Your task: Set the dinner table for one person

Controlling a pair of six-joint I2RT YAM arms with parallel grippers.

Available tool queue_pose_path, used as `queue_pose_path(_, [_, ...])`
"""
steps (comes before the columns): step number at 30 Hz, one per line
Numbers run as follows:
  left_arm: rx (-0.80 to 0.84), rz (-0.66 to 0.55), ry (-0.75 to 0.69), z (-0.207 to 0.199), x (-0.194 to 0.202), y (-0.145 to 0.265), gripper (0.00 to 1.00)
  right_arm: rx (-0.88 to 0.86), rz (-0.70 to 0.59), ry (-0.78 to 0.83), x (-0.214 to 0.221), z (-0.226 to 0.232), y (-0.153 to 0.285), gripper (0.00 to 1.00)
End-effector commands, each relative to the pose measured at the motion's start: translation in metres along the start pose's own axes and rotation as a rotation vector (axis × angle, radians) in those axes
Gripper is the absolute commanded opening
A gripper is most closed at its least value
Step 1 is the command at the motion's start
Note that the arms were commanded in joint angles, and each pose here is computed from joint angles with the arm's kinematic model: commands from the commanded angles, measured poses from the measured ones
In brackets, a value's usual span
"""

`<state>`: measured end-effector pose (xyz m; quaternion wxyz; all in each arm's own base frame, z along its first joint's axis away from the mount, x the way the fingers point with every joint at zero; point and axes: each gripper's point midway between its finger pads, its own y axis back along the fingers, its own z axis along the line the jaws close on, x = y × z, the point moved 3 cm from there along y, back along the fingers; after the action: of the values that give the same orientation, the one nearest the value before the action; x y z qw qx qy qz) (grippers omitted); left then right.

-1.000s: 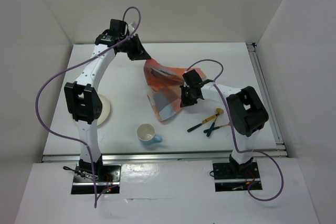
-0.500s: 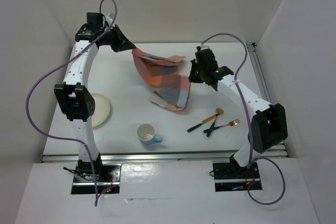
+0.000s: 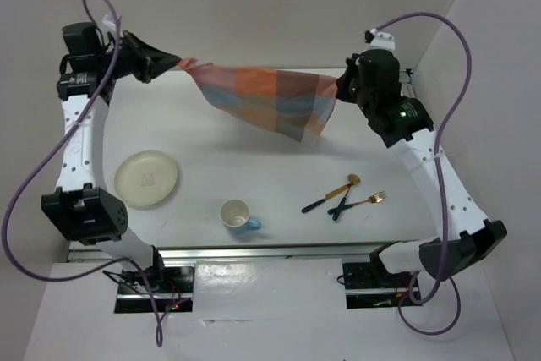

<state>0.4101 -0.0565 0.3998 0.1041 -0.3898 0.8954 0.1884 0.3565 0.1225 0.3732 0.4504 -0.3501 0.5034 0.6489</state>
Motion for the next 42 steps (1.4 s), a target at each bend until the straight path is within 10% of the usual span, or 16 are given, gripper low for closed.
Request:
queue_pose_path(1, [0.123,-0.048,0.019,-0.034,-0.007,0.033,0.0,0.019,-0.13,-0.015,-0.044,-0.005,0.034,0.0])
queue_pose_path(24, [0.259,0.039,0.012,-0.034,-0.073,-0.052,0.0,0.041,-0.338,0.007,-0.142,-0.03,-0.105,0.0])
queue_pose_path(33, [0.169,0.066,0.099,0.029,-0.024,-0.035,0.0,0.009,-0.208,-0.016,-0.074,-0.037,-0.092,0.0])
queue_pose_path(37, [-0.014,0.067,0.211,0.094,0.02,-0.011,0.79,-0.07,-0.054,-0.01,0.001,-0.026,-0.076,0.0])
queue_pose_path(38, [-0.071,0.081,0.264,0.117,0.036,-0.006,1.0,-0.073,0.042,-0.007,0.045,-0.028,-0.077,0.03])
queue_pose_path(39, [-0.117,0.07,0.299,0.13,0.041,0.005,1.0,-0.086,0.073,-0.013,0.058,-0.028,-0.063,0.15])
queue_pose_path(40, [-0.122,0.065,0.267,0.129,0.049,0.016,1.0,-0.09,0.104,-0.037,0.073,-0.03,-0.058,0.35])
queue_pose_path(41, [-0.149,0.063,0.285,0.14,0.057,0.02,1.0,-0.113,0.15,-0.024,0.093,-0.026,-0.052,0.81])
queue_pose_path(42, [-0.158,0.05,0.275,0.141,0.058,0.025,1.0,-0.094,0.222,-0.03,0.125,-0.033,-0.048,0.93])
